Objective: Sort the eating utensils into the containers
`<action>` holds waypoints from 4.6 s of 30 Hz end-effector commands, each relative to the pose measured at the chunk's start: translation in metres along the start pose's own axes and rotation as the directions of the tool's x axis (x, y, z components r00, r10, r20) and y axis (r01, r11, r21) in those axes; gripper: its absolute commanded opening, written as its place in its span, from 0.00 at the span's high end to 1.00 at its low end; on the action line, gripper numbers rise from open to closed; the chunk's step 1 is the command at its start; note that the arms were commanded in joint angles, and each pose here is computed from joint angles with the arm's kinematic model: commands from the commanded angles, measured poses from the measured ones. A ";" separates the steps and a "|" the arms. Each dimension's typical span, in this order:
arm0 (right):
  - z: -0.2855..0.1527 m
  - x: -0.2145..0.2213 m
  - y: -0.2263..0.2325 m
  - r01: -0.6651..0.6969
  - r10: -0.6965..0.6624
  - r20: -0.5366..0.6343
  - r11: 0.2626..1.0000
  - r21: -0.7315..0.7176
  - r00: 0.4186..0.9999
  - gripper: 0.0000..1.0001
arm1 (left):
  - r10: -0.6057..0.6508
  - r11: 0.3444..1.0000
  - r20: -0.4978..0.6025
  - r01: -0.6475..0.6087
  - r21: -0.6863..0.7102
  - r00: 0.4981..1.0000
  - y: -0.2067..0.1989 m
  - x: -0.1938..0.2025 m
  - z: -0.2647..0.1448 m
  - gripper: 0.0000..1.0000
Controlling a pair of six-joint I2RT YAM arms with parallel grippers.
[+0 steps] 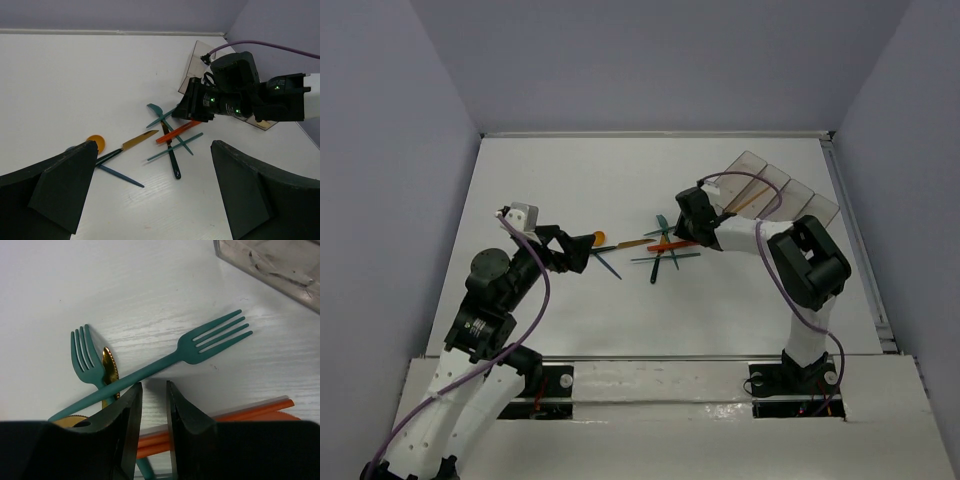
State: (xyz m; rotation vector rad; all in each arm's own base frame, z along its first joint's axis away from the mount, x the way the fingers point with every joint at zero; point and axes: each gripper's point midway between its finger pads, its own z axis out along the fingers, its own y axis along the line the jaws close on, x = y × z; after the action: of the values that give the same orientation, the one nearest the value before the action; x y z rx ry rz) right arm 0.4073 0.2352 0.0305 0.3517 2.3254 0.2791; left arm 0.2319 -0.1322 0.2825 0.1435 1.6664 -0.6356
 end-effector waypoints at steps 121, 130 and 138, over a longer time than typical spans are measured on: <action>0.002 -0.221 -0.093 -0.289 0.241 0.344 0.952 0.097 0.908 0.63 | 0.014 0.998 0.083 -0.019 0.064 0.996 -0.017 -0.030 -0.006 0.01; -0.055 -0.197 -0.044 -0.130 0.137 0.290 0.991 -0.043 0.947 0.61 | 0.015 0.997 0.094 -0.021 0.068 0.995 -0.018 -0.033 -0.009 0.01; -0.119 -0.043 -0.024 0.035 -0.027 0.103 0.997 -0.074 0.994 0.59 | 0.019 0.997 0.126 -0.028 0.074 0.992 -0.020 -0.039 -0.017 0.01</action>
State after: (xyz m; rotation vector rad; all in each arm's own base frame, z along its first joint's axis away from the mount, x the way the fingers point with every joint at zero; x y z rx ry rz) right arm 0.4082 0.1745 0.1640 0.3506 2.1115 0.3312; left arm 0.2223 -0.1343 0.2923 0.1701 1.6261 -0.6681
